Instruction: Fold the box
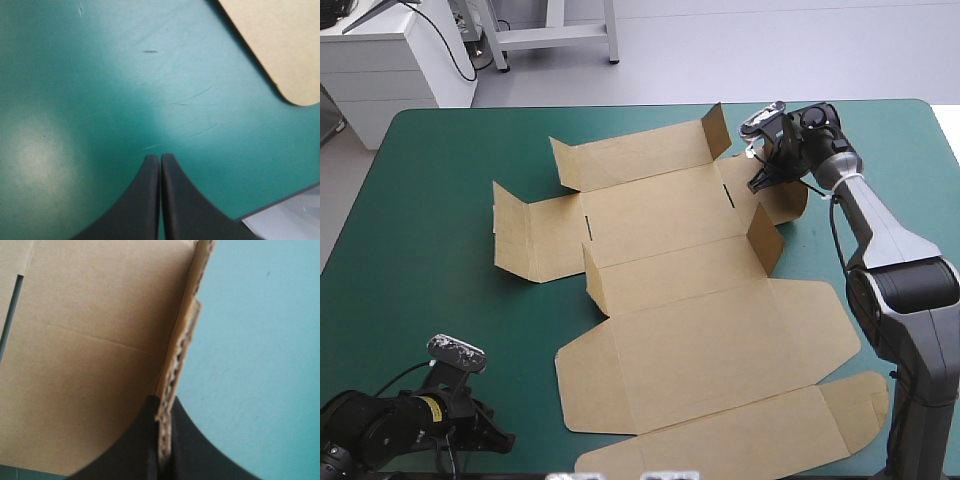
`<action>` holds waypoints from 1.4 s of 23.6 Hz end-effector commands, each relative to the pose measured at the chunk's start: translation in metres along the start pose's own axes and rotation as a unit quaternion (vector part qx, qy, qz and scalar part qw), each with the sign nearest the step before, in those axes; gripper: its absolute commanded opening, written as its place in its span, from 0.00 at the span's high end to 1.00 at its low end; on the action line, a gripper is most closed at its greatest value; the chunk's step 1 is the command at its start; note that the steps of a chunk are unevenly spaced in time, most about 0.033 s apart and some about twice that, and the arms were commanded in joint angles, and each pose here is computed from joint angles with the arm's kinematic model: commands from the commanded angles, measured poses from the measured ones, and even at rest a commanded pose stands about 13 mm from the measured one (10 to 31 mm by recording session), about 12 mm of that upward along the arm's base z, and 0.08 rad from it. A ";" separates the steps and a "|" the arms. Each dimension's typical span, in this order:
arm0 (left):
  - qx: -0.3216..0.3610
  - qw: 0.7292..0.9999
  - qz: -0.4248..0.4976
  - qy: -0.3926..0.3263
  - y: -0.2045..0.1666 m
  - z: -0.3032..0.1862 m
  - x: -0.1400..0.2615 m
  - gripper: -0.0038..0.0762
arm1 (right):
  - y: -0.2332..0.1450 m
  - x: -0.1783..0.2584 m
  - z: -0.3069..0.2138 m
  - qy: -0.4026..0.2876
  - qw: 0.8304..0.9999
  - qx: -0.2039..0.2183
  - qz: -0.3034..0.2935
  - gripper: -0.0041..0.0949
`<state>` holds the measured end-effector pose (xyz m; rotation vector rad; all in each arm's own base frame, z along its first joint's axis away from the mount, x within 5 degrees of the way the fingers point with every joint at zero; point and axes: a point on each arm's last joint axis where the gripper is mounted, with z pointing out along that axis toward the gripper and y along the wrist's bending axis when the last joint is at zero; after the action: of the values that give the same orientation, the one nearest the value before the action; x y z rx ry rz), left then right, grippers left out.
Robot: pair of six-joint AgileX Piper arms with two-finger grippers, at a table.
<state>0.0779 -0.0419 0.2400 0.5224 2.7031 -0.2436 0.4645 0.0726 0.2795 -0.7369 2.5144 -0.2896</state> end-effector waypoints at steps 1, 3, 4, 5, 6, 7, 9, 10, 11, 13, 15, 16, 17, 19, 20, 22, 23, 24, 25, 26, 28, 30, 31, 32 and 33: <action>0.005 1.000 -0.006 -0.025 -0.002 -0.005 -0.007 0.96 | -0.019 -0.021 -0.050 -0.092 0.993 0.052 -0.058 0.98; 0.005 1.000 -0.006 -0.025 -0.002 -0.005 -0.007 0.96 | -0.023 -0.028 -0.060 -0.115 0.987 0.069 -0.087 0.98; 0.005 1.000 -0.006 -0.025 -0.002 -0.005 -0.007 0.96 | -0.025 -0.035 -0.068 -0.142 0.981 0.077 -0.111 0.98; 0.005 1.000 -0.006 -0.025 -0.002 -0.005 -0.007 0.96 | -0.026 -0.038 -0.072 -0.157 0.976 0.081 -0.125 0.98; 0.005 1.000 -0.006 -0.025 -0.002 -0.005 -0.007 0.96 | -0.027 -0.041 -0.076 -0.169 0.972 0.085 -0.139 0.98; 0.005 1.000 -0.006 -0.025 -0.002 -0.005 -0.007 0.96 | -0.026 -0.044 -0.079 -0.179 0.967 0.086 -0.158 0.98; 0.005 1.000 -0.006 -0.025 -0.002 -0.005 -0.007 0.96 | -0.023 -0.048 -0.083 -0.192 0.958 0.092 -0.194 0.98; 0.005 1.000 -0.006 -0.025 -0.002 -0.005 -0.007 0.96 | -0.022 -0.050 -0.084 -0.198 0.953 0.094 -0.211 0.98; 0.005 1.000 -0.006 -0.025 -0.002 -0.005 -0.007 0.96 | -0.019 -0.052 -0.085 -0.206 0.947 0.092 -0.227 0.98; 0.005 1.000 -0.006 -0.025 -0.002 -0.005 -0.007 0.96 | -0.011 -0.058 -0.088 -0.223 0.934 0.093 -0.263 0.98; 0.005 1.000 -0.006 -0.025 -0.002 -0.005 -0.007 0.96 | -0.002 -0.064 -0.091 -0.239 0.917 0.098 -0.303 0.98; 0.005 1.000 -0.006 -0.025 -0.002 -0.005 -0.007 0.96 | 0.003 -0.067 -0.092 -0.250 0.908 0.102 -0.321 0.98; 0.005 1.000 -0.006 -0.025 -0.002 -0.005 -0.007 0.96 | 0.011 -0.073 -0.096 -0.268 0.891 0.113 -0.348 0.98; 0.005 1.000 -0.006 -0.025 -0.002 -0.005 -0.007 0.96 | 0.024 -0.080 -0.101 -0.284 0.871 0.123 -0.382 0.98; 0.005 1.000 -0.006 -0.025 -0.002 -0.005 -0.007 0.96 | 0.029 -0.082 -0.102 -0.288 0.865 0.121 -0.393 0.98; 0.005 1.000 -0.006 -0.025 -0.002 -0.005 -0.007 0.96 | 0.039 -0.084 -0.103 -0.300 0.851 0.104 -0.418 0.98; 0.005 1.000 -0.006 -0.025 -0.002 -0.005 -0.007 0.96 | 0.043 -0.084 -0.102 -0.309 0.842 0.089 -0.434 0.98; 0.005 1.000 -0.006 -0.025 -0.002 -0.005 -0.007 0.96 | 0.048 -0.084 -0.101 -0.318 0.829 0.074 -0.454 0.98; 0.005 1.000 -0.006 -0.025 -0.002 -0.005 -0.007 0.96 | 0.050 -0.084 -0.101 -0.323 0.822 0.065 -0.464 0.98; 0.005 1.000 -0.006 -0.025 -0.002 -0.005 -0.007 0.96 | 0.054 -0.085 -0.098 -0.331 0.817 0.051 -0.469 0.98; 0.005 1.000 -0.006 -0.025 -0.002 -0.005 -0.007 0.96 | 0.057 -0.085 -0.098 -0.337 0.815 0.046 -0.469 0.98; 0.005 1.000 -0.006 -0.025 -0.002 -0.005 -0.007 0.96 | 0.059 -0.086 -0.098 -0.338 0.814 0.042 -0.471 0.98; 0.005 1.000 -0.006 -0.025 -0.002 -0.005 -0.007 0.96 | 0.059 -0.085 -0.098 -0.339 0.813 0.036 -0.472 0.98; 0.005 1.000 -0.006 -0.025 -0.002 -0.005 -0.007 0.96 | 0.062 -0.085 -0.098 -0.342 0.810 0.028 -0.476 0.98; 0.005 1.000 -0.006 -0.025 -0.002 -0.005 -0.007 0.96 | 0.067 -0.084 -0.099 -0.343 0.801 0.017 -0.491 0.98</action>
<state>0.0779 -0.0419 0.2400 0.5224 2.7031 -0.2436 0.4605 0.1787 0.3310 -1.7770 1.3962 -0.2797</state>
